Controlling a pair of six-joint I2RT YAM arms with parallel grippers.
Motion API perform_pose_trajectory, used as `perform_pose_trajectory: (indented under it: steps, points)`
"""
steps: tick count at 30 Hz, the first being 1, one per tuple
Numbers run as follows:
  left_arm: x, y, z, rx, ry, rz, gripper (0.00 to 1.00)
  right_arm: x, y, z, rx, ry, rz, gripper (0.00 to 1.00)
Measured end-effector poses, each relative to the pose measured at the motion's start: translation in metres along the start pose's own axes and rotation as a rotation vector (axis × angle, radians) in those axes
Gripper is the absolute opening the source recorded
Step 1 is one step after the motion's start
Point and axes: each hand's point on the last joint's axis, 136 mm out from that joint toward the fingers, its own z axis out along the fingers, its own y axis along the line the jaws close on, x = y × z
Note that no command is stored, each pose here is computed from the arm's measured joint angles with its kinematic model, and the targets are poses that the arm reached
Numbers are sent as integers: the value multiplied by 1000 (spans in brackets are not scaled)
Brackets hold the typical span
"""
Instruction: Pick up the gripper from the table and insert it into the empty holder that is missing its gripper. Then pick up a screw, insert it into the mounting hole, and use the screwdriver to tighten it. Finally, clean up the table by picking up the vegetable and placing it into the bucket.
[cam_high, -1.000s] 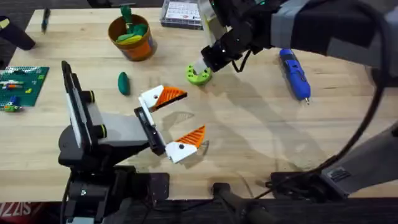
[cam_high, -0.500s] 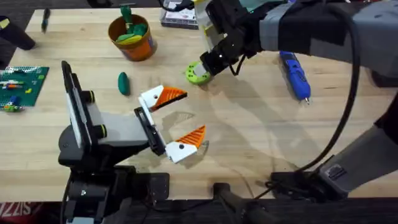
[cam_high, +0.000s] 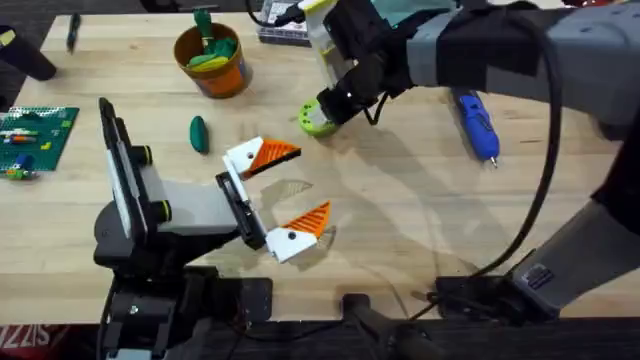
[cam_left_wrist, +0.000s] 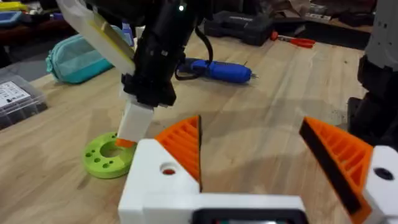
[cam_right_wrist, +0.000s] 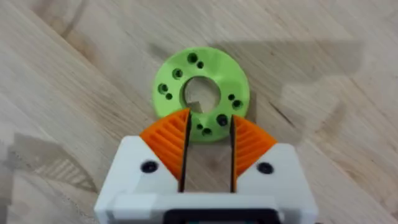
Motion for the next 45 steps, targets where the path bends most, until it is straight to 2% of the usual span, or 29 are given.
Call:
perform_pose_trajectory:
  steps: [14,20,34,40,45]
  points:
    - [0,0,0,0,0,0,985,-2,-1,0,8,-6,-1,329]
    - [0,0,0,0,0,0,986,-2,-3,0,15,-6,-1,234]
    - [0,0,0,0,0,0,986,-3,-4,3,20,-2,-1,216]
    - [0,0,0,0,0,0,986,-4,-7,5,33,-3,-6,13]
    - [0,0,0,0,0,0,985,-5,-7,6,31,-6,-7,4]
